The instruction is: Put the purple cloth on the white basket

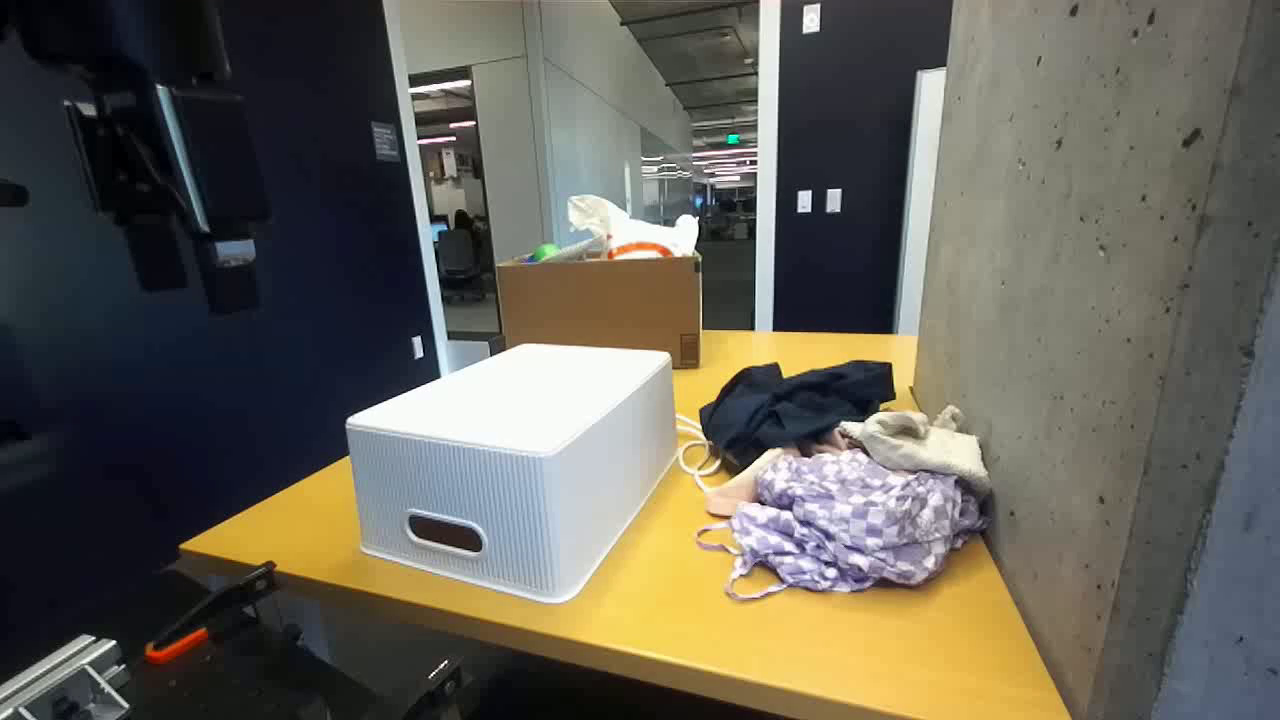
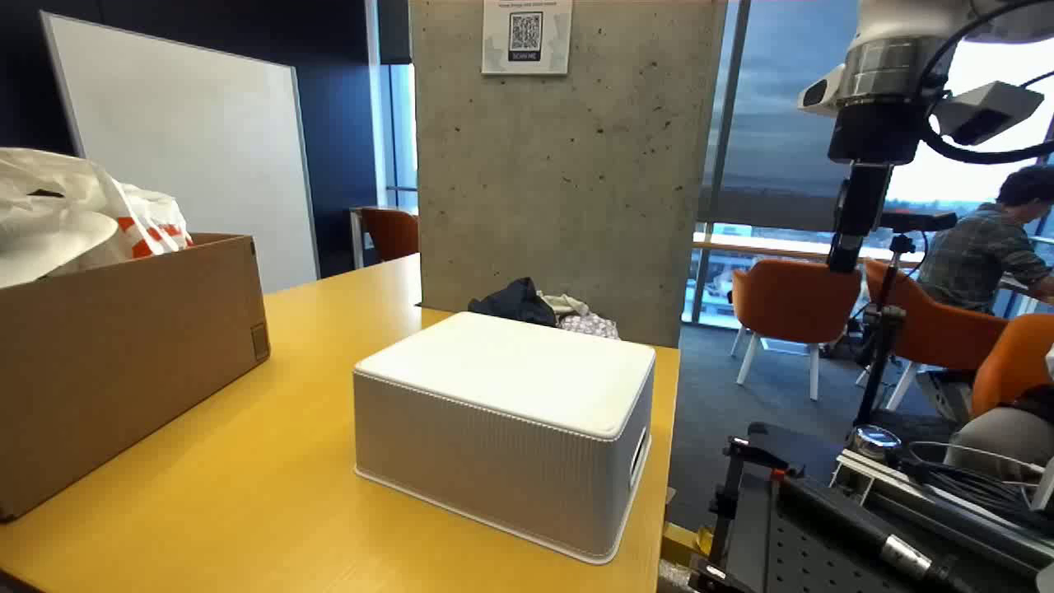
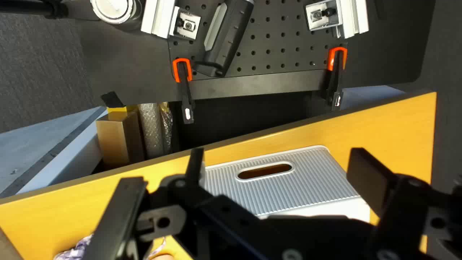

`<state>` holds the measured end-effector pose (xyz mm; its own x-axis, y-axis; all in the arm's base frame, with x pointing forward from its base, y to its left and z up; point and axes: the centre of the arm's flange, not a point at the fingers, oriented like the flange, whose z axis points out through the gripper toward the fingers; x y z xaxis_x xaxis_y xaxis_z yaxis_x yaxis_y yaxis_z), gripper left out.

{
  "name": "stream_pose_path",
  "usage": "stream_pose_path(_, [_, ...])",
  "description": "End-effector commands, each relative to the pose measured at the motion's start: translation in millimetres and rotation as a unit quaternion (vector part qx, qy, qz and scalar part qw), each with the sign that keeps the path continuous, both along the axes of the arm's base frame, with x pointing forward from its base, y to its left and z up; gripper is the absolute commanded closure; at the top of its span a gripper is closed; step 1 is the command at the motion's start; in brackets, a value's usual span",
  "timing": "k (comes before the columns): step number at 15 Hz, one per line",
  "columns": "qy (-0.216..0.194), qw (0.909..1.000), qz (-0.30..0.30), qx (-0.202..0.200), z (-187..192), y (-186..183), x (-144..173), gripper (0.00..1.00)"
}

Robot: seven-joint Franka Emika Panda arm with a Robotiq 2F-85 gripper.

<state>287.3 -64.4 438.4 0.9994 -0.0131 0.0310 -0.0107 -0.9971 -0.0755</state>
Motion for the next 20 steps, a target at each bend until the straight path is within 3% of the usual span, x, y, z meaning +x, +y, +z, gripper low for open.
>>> stream_pose_path(1, [0.0,1.0,0.0,0.0,0.0,0.0,0.0,0.0])
stream_pose_path(5, [0.0,1.0,0.0,0.0,0.0,0.0,0.0,0.0])
stream_pose_path(11, [-0.087,0.9962,-0.009,0.0,38.1,-26.4,89.3,0.0])
stream_pose_path(16, [-0.12,0.9921,-0.036,-0.005,23.3,-75.8,155.6,0.0])
stream_pose_path(20, [-0.13,0.9868,-0.097,-0.001,27.2,-140.2,164.1,0.0])
